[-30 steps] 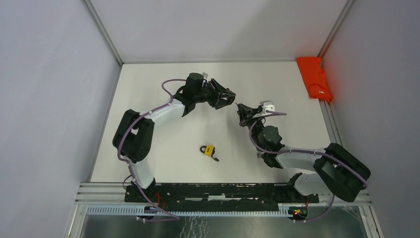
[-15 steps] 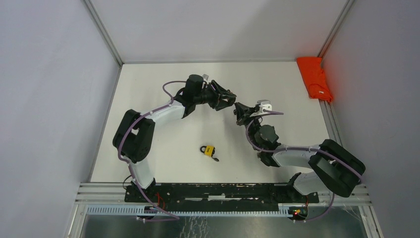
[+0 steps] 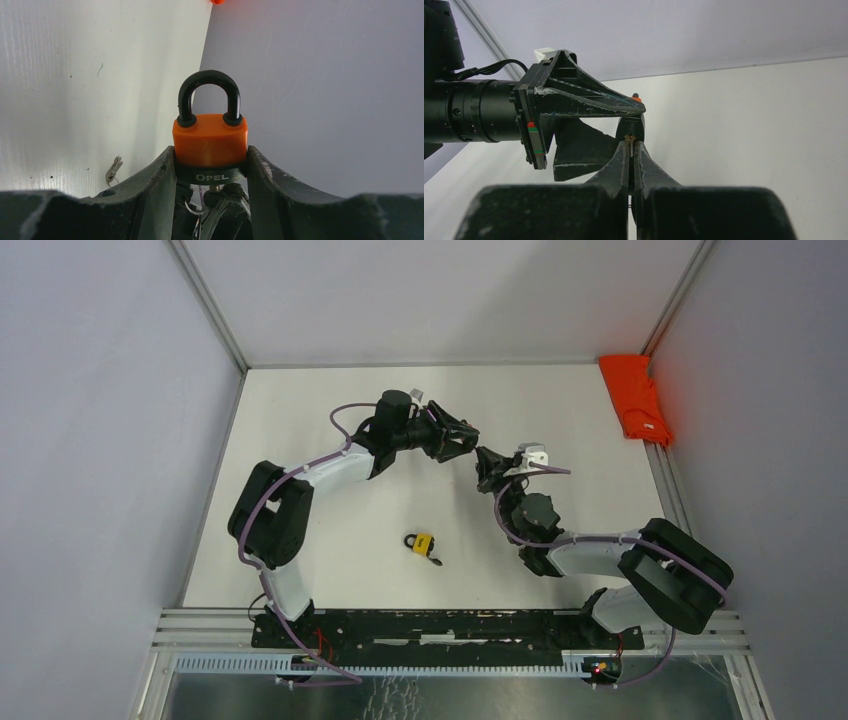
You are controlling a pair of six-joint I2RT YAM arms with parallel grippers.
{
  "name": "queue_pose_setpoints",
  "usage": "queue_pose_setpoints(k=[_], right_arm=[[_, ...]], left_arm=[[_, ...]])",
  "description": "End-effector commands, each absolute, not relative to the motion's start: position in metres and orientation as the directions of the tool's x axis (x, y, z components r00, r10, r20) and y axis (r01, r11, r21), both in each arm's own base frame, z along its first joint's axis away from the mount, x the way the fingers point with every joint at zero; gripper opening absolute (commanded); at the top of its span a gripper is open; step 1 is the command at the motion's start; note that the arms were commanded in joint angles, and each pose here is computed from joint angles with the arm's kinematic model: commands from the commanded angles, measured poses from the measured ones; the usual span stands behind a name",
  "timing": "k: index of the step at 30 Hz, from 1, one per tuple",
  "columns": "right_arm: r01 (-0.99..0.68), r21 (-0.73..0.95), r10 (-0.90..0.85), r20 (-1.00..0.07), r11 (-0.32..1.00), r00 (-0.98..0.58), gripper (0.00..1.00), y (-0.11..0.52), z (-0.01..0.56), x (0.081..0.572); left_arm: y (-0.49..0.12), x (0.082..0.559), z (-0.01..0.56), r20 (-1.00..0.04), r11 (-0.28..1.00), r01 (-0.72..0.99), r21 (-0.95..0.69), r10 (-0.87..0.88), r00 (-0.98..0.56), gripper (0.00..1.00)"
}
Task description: Unlock with the key
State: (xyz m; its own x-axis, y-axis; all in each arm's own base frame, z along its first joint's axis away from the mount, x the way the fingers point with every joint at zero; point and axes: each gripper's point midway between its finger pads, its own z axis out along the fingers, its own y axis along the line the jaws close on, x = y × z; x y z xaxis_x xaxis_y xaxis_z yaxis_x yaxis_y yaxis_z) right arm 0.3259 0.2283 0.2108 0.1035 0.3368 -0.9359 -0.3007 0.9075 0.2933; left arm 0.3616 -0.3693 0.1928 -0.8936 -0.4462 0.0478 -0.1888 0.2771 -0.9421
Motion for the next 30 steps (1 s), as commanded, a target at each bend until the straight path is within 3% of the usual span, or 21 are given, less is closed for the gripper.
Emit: queue_pose_setpoints(k=[1, 30], right_arm=[[-0.288, 0.310, 0.368, -0.914, 0.906, 0.174, 0.00, 0.2242, 0.2344, 0.3277], [-0.307, 0.330, 0.394, -0.902, 0.893, 0.177, 0.00, 0.2287, 0.2388, 0.3238]], left_arm=[[-0.3750, 0.3562, 0.2393, 0.020, 0.184, -0.105, -0.977, -0.414, -0.910, 0.02], [-0.3743, 0.3510, 0.2369, 0.013, 0.186, -0.095, -0.978, -0.403, -0.915, 0.02]])
